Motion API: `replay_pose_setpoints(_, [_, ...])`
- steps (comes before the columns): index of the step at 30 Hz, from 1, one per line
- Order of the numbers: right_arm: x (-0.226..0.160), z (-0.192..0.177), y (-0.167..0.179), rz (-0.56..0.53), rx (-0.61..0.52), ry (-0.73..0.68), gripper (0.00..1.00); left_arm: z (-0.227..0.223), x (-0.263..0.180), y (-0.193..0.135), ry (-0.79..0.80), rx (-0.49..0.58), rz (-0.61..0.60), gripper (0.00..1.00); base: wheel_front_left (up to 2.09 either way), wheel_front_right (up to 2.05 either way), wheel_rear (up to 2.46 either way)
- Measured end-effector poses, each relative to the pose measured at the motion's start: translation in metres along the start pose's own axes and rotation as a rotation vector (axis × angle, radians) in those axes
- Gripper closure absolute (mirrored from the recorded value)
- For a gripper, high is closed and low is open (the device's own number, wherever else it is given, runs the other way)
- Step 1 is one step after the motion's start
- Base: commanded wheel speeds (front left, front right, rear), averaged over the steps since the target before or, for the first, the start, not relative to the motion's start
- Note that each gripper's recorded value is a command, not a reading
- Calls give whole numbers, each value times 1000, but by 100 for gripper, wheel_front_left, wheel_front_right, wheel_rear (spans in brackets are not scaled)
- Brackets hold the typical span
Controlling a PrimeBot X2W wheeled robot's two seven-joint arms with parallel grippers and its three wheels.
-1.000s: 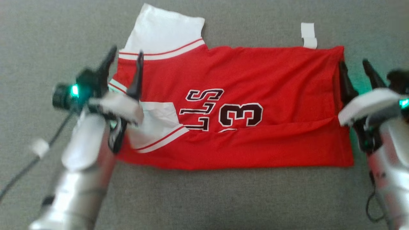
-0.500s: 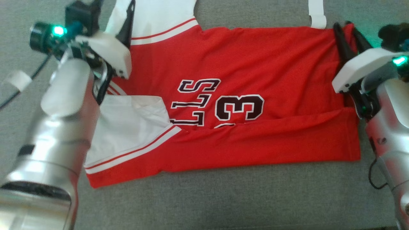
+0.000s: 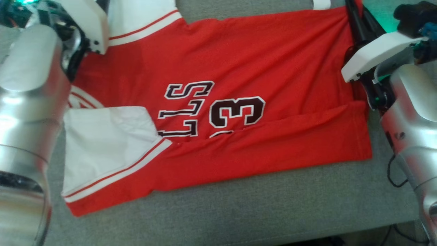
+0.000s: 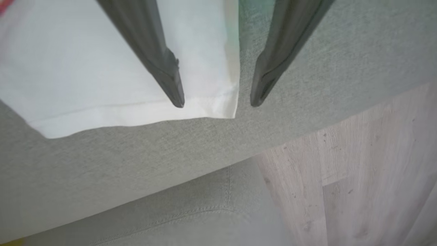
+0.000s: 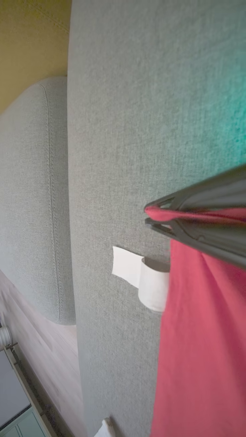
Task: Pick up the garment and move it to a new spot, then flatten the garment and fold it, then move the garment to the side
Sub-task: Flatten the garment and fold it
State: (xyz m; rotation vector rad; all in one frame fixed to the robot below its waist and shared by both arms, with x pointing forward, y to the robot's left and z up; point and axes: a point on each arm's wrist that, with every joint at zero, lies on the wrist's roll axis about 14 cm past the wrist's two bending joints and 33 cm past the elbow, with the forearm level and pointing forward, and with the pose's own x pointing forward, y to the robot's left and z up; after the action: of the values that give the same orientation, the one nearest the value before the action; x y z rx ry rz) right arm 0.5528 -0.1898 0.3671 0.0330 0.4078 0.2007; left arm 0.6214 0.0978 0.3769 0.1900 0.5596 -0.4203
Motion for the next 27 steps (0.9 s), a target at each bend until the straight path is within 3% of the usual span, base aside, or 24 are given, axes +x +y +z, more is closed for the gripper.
replay_pose_setpoints(6, [0,-3,-2,5,-2,-4,100,-17,13,2,65,-53,-11,0,0,0,0])
replay_pose_setpoints(7, [0,-2,-3,7,-3,-9,100,-16,15,3,65,-53,-10,31,0,0,0])
replay_pose_setpoints(8, [1,-1,-3,7,-1,-10,100,-16,16,3,66,-52,-10,92,0,0,0])
replay_pose_setpoints(9, [1,-1,-3,8,2,-15,100,-15,18,4,64,-52,-11,100,0,0,0])
replay_pose_setpoints(13, [2,-2,-1,15,10,-20,100,-14,18,3,50,-49,-14,100,0,0,0])
replay_pose_setpoints(18, [6,8,3,22,16,-62,100,20,6,15,-168,-6,35,100,0,0,0])
replay_pose_setpoints(27, [5,75,2,11,-32,-234,100,79,-41,38,-410,47,118,100,0,0,0])
